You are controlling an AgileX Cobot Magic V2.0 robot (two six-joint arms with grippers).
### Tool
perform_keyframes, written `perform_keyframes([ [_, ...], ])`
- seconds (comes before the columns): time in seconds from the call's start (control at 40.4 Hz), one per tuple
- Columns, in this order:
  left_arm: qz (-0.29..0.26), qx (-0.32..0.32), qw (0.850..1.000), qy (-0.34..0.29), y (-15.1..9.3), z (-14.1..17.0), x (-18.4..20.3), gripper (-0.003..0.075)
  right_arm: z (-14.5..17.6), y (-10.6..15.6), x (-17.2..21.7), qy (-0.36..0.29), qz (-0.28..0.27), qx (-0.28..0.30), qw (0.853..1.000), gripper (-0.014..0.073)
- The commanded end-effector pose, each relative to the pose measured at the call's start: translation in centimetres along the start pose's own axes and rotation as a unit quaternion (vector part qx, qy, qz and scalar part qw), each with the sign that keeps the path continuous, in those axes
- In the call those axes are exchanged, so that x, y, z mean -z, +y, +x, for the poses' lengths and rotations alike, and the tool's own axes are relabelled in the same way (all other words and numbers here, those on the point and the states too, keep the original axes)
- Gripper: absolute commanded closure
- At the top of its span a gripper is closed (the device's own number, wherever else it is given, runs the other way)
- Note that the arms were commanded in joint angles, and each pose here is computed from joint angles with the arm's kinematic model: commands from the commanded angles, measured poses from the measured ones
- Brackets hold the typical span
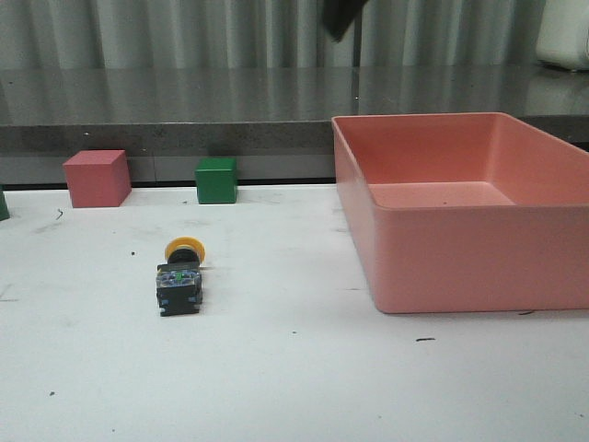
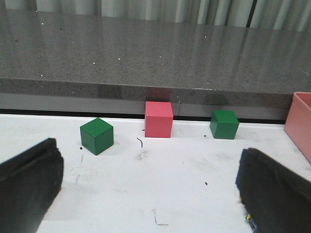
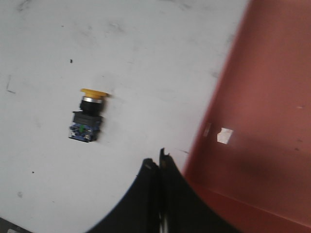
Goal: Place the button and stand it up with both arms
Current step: 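Open the right gripper and withdraw it upward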
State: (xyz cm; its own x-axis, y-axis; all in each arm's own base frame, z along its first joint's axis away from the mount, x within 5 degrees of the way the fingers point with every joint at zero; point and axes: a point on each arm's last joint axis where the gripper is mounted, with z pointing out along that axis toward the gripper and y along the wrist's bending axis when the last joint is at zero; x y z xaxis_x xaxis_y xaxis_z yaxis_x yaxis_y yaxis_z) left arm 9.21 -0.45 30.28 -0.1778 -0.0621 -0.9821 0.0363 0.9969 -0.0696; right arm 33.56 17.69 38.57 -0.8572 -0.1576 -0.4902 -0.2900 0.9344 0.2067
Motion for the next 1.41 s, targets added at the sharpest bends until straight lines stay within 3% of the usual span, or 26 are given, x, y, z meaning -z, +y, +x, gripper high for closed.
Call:
perform_keyframes([
  [0.0,0.001,0.008,0.999,-0.049,-0.1,-1.8,0.1,0.0028,0.1,-2.2,5.6,-0.043,0.012,0.006,0.999,0.0656],
  [0.198,0.001,0.008,0.999,-0.049,-0.1,-1.8,0.1,0.0028,2.1,-6.9,8.9,-0.055,0.054,-0.037,0.996,0.0656],
  [0.396,0.001,0.008,0.999,-0.049,-0.1,-1.8,0.1,0.0028,7.4,-11.1,9.4,-0.051,0.096,-0.088,0.990,0.0656],
  [0.693,0.001,0.008,0.999,-0.049,-0.1,-1.8,0.1,0.0028,17.0,-11.9,9.0,-0.152,0.148,-0.071,0.975,0.0656],
  [0.941,0.001,0.008,0.999,-0.049,-0.1,-1.8,0.1,0.0028,24.9,-10.8,9.8,-0.334,0.158,-0.029,0.929,0.0656],
  [1.089,0.001,0.008,0.999,-0.049,-0.1,-1.8,0.1,0.0028,29.4,-10.5,9.3,-0.399,0.158,-0.014,0.903,0.0656],
  [1.262,0.001,0.008,0.999,-0.050,-0.1,-1.8,0.1,0.0028,31.5,-9.9,10.2,-0.490,0.153,0.004,0.858,0.0656],
  [1.386,0.002,0.008,0.998,-0.057,-0.1,-1.9,0.2,0.0028,31.9,-9.7,10.7,-0.509,0.152,0.008,0.847,0.0656],
])
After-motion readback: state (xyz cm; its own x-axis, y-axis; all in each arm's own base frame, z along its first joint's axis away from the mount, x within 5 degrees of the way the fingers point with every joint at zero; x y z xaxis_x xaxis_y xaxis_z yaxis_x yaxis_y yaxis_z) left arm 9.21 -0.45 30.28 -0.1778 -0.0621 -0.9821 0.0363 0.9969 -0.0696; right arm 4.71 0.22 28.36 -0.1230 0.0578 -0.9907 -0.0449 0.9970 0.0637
